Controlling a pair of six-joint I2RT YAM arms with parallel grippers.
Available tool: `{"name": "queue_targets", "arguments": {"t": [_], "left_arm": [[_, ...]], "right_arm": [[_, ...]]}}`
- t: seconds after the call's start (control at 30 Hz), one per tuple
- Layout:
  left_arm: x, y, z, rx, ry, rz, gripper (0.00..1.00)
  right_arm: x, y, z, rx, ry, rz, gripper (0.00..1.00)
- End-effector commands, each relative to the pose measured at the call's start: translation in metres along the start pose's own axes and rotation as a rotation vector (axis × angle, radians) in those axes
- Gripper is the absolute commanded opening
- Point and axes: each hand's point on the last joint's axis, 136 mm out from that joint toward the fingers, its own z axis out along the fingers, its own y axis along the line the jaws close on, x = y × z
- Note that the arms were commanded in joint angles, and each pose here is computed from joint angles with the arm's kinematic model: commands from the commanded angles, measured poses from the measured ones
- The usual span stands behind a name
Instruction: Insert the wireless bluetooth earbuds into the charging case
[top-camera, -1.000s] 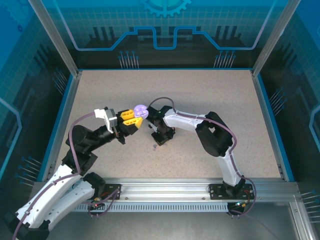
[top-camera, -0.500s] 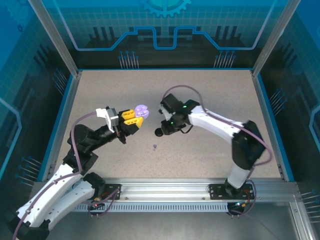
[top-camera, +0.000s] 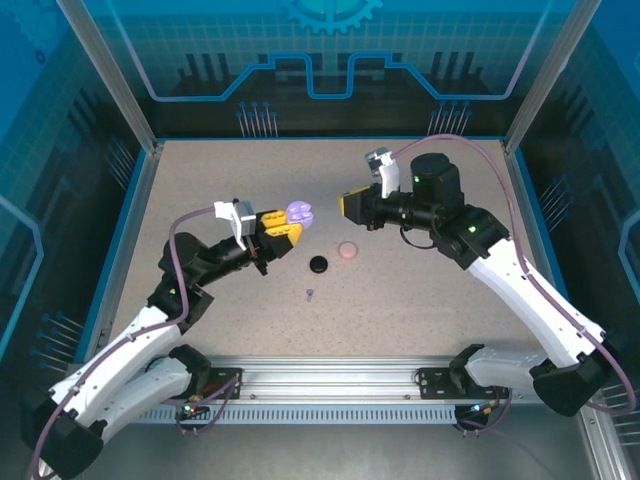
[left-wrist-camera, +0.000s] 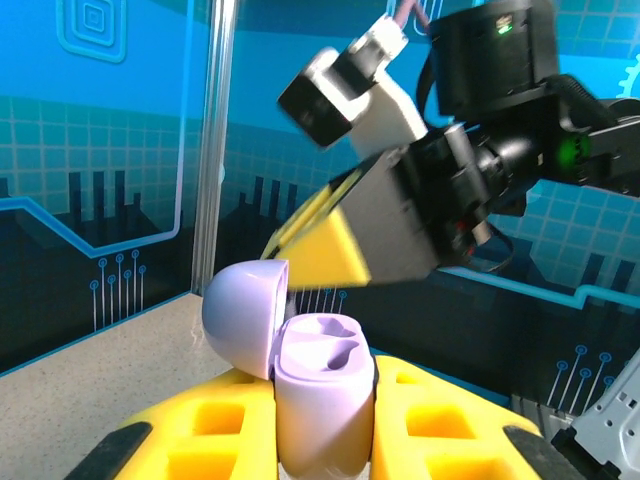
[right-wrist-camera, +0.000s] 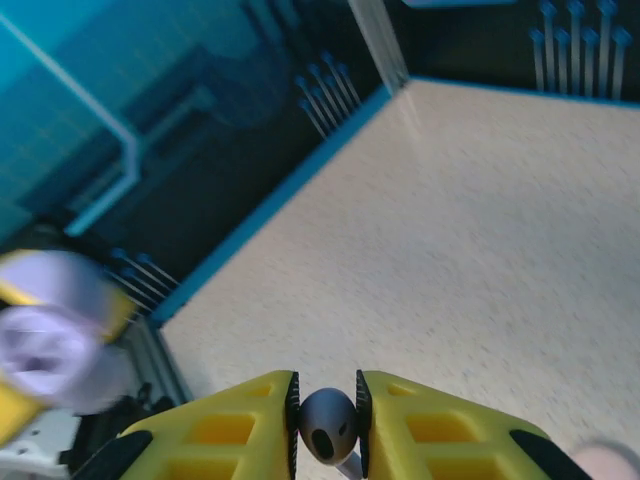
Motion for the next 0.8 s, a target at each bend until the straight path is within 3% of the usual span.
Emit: {"name": "queue_targets", "arguments": {"t": [0.0, 0.33, 0.77], "left_arm": [[-0.018, -0.011, 0.004, 0.061, -0.067, 0.012, 0.0], [-0.015, -0.007, 0.015, 0.075, -0.07, -0.01, 0.0], [-0.016, -0.007, 0.015, 0.075, -0.08, -0.002, 0.0]], "right_arm": [[-0.036, 0.038, -0.017, -0.154, -0.104, -0.043, 0.24], [-0.045, 0.074, -0.018, -0.276, -0.127, -0.061, 0.24], [-0.031, 0.088, 0.004, -0.323, -0.081, -0.038, 0.24]]}}
